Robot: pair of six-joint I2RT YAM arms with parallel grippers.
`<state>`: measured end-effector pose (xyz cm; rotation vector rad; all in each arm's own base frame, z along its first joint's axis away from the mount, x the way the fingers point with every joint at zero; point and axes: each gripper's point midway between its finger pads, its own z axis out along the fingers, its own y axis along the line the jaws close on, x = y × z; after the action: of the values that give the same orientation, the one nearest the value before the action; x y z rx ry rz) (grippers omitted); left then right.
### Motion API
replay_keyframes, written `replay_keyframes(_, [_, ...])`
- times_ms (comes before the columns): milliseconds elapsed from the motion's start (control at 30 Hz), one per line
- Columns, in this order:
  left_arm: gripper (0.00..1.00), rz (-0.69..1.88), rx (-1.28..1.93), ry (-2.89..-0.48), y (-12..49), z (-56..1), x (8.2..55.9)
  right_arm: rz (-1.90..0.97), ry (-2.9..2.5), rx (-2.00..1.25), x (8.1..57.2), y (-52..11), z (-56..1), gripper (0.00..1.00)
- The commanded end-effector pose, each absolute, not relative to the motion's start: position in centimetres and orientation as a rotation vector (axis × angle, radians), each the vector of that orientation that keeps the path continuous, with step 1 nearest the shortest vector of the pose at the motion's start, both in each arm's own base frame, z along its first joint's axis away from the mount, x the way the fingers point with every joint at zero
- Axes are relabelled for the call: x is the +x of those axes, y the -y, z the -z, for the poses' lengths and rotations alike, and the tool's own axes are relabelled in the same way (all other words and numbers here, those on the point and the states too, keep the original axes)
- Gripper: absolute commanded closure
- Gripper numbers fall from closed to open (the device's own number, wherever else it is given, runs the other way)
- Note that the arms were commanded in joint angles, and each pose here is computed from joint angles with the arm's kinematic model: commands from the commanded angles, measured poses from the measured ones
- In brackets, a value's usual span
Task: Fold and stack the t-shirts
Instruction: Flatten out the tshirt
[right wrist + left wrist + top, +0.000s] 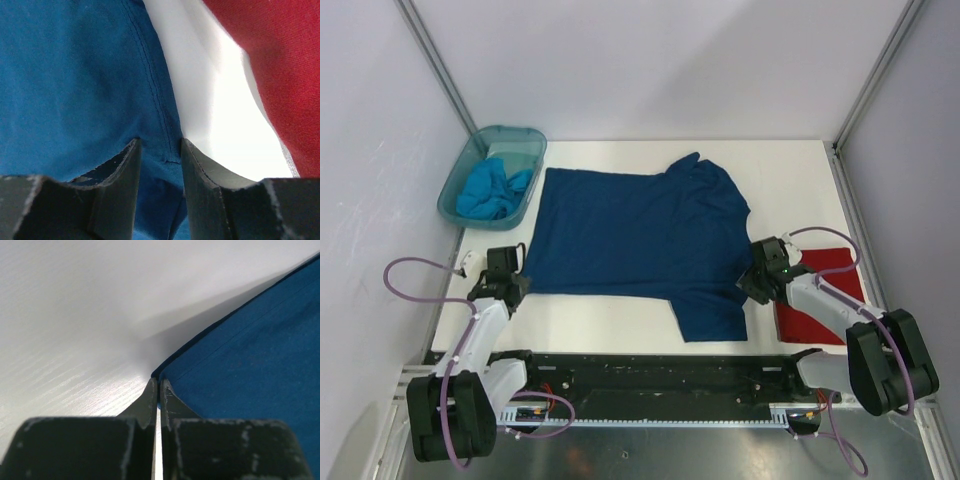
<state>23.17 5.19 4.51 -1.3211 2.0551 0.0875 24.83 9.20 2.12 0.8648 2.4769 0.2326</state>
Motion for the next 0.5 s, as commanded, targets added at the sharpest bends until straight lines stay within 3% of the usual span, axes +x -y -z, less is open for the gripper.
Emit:
replay_keyframes(0, [1.00, -0.090, -1.333, -2.023, -5.6, -5.0, 23.3, -0.086, -2.575, 0.870, 21.2, -7.4, 0.2, 0.58])
replay_keyframes(467, [1.00, -0.093, -1.328, -2.026, -5.6, -5.1, 23.2, -0.048, -2.612, 0.888, 19.7, -6.3, 0.8, 0.54])
